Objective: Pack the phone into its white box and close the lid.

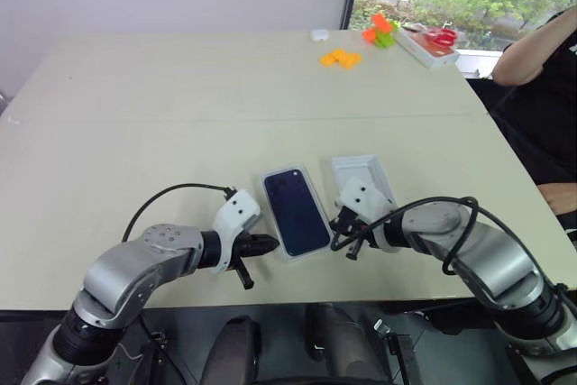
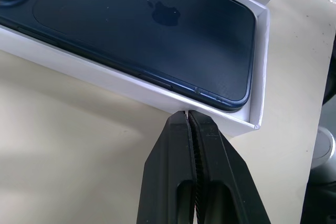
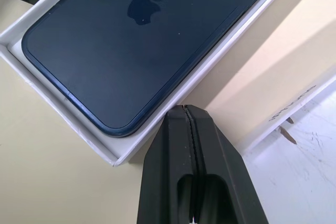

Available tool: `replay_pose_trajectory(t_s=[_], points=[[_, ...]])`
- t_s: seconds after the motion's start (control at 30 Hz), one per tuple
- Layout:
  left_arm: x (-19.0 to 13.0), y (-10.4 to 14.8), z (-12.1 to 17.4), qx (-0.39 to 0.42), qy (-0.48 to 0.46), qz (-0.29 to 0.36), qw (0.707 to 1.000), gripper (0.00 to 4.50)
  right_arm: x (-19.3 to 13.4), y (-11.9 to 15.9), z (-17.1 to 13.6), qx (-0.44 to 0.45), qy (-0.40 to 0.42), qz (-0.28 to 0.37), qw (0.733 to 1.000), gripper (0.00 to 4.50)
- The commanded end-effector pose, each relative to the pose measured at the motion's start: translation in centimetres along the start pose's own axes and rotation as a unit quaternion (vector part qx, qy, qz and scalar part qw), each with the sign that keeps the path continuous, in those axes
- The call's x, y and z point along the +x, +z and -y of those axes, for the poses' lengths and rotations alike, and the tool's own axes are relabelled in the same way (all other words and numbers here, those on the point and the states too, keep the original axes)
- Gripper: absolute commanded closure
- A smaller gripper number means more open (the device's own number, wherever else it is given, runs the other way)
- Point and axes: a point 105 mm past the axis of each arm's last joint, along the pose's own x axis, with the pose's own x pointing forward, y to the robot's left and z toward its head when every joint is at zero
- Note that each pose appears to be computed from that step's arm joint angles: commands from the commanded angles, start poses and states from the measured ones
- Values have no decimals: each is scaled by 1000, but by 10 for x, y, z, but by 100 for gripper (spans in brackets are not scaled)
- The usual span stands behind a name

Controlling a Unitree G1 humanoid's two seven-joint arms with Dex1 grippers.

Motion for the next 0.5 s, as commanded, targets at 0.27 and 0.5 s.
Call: replay_pose_trajectory(t_s=[0.27, 0.5], points=[[7, 22, 5, 27, -11, 44, 999, 439, -3, 19, -39, -31, 95, 41, 994, 450], [8, 25, 2, 26, -4, 48, 998, 439, -3, 17, -39, -27, 98, 38, 994, 450]])
